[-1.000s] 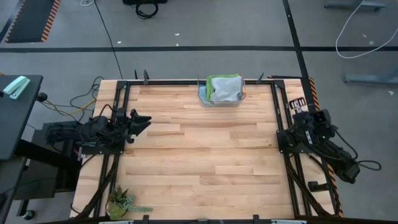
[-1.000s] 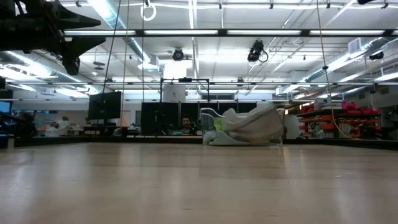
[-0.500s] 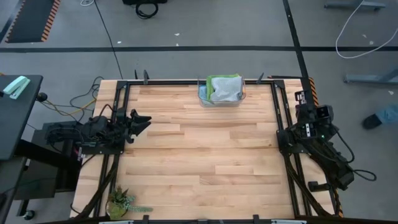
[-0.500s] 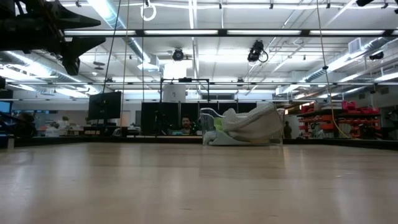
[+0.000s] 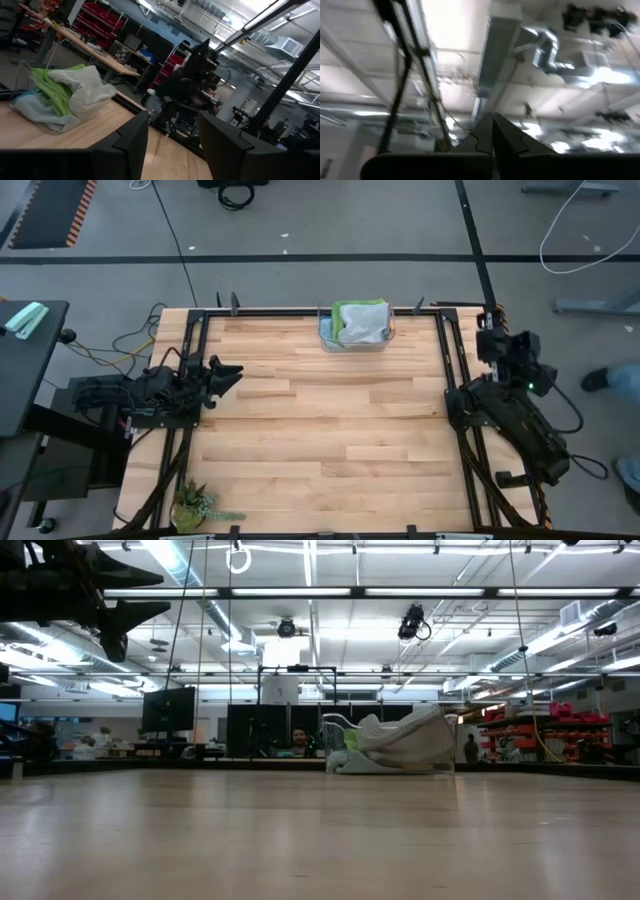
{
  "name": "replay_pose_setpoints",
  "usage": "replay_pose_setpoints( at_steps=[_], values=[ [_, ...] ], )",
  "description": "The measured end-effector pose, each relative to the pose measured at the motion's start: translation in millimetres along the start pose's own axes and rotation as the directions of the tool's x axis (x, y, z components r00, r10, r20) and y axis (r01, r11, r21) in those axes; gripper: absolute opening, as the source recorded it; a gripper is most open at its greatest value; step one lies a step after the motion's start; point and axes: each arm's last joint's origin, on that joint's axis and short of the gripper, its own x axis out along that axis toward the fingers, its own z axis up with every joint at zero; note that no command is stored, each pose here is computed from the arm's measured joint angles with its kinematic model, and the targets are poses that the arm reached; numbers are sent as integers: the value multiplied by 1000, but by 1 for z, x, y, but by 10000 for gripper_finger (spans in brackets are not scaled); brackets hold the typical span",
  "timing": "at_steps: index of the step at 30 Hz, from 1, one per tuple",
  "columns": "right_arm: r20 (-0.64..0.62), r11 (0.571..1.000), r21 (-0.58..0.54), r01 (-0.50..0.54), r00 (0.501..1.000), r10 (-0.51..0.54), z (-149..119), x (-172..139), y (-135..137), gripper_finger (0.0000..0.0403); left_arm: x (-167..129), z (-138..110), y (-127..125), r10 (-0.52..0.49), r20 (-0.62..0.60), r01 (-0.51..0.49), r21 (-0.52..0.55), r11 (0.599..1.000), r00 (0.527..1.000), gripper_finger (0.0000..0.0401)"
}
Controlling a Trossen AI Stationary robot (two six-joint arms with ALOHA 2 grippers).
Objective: Fold microfiber towels
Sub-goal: Return to Home Position
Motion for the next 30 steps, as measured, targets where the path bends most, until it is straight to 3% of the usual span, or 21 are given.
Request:
replay_pose_setpoints(
  at_steps=[7,12,20,27,30],
  values=[
    [-138,962,-105,251,955,-264,13,17,-9,16,0,0,0,2,0,-2,-3,1000,1000,179],
    [-166,914,-199,353,907,-386,18,20,-11,16,0,0,0,5,-3,-5,4,1000,1000,177],
    [-164,894,-216,393,887,-430,8,14,-17,16,0,-2,2,22,-21,-22,12,1000,1000,183],
    [-82,866,-229,444,878,-471,-4,-3,-15,16,0,-4,2,30,-34,-30,17,999,999,177],
    [-8,875,-217,432,896,-445,-11,-10,-17,16,0,-4,3,31,-36,-30,17,999,999,177]
  ],
)
